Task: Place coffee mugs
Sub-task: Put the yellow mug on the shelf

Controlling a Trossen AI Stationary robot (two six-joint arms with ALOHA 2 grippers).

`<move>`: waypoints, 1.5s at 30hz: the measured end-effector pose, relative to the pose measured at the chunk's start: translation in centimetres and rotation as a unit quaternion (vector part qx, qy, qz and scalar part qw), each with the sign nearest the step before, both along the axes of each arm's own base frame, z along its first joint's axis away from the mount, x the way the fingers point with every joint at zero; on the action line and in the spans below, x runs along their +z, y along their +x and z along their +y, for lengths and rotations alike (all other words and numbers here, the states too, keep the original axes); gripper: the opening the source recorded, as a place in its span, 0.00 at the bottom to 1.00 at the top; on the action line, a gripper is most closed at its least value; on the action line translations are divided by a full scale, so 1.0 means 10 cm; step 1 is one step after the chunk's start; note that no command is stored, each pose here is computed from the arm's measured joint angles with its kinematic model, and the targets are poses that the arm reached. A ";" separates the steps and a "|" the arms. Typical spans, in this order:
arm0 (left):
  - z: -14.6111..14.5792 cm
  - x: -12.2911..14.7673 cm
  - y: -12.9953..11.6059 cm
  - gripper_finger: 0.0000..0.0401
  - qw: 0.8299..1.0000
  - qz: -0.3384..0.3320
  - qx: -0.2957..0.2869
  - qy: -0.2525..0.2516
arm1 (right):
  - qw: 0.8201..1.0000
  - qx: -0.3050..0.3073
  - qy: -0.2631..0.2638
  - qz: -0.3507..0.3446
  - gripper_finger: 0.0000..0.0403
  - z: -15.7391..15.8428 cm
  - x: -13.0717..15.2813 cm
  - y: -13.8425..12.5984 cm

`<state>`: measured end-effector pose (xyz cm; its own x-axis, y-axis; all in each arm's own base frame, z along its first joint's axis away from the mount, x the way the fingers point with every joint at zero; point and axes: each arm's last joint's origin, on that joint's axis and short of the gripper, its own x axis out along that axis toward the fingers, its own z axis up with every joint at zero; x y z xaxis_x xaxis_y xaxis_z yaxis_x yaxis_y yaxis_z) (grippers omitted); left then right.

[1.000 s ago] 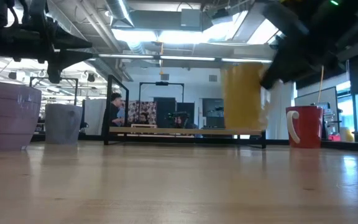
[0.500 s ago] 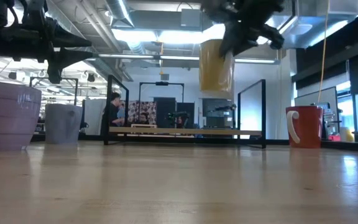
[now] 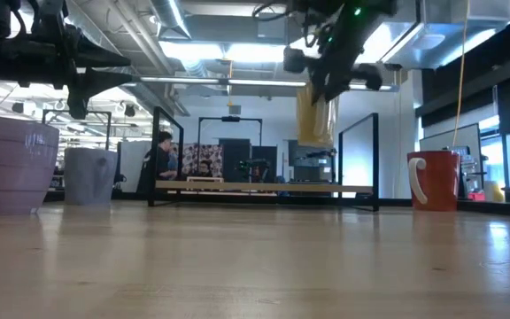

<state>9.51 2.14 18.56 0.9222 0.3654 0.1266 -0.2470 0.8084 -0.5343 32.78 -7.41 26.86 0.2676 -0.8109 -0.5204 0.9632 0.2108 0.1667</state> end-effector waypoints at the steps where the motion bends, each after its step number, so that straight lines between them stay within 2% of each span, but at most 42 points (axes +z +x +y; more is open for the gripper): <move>1: 0.00 0.00 0.00 0.31 1.000 0.000 0.000 0.000 | 1.000 -0.002 0.005 -0.002 0.08 -0.05 -0.04 0.03; 12: 0.00 0.01 0.00 0.31 1.000 -0.003 0.000 0.000 | 0.999 -0.024 0.024 0.008 0.08 -0.34 -0.38 0.19; 22: 0.00 0.01 0.00 0.31 1.000 -0.003 0.001 0.001 | 0.999 -0.031 0.017 0.028 0.08 -0.46 -0.40 0.16; 32: 0.00 0.01 0.00 0.31 1.000 -0.004 0.001 0.001 | 0.998 -0.020 0.034 0.048 0.08 -0.54 -0.62 0.24; 39: 0.00 0.01 0.00 0.31 1.000 -0.004 0.002 0.001 | 0.998 -0.034 0.021 0.055 0.08 -0.56 -0.61 0.23; 45: 0.00 0.01 0.00 0.31 1.000 -0.004 0.002 0.001 | 0.997 -0.041 0.031 0.060 0.08 -0.59 -0.63 0.20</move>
<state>9.49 2.15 18.64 0.9195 0.3692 0.1346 -0.2461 0.8081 -0.5351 34.74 -13.33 20.57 0.1355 -0.7926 -0.5945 0.9904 0.1239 0.0605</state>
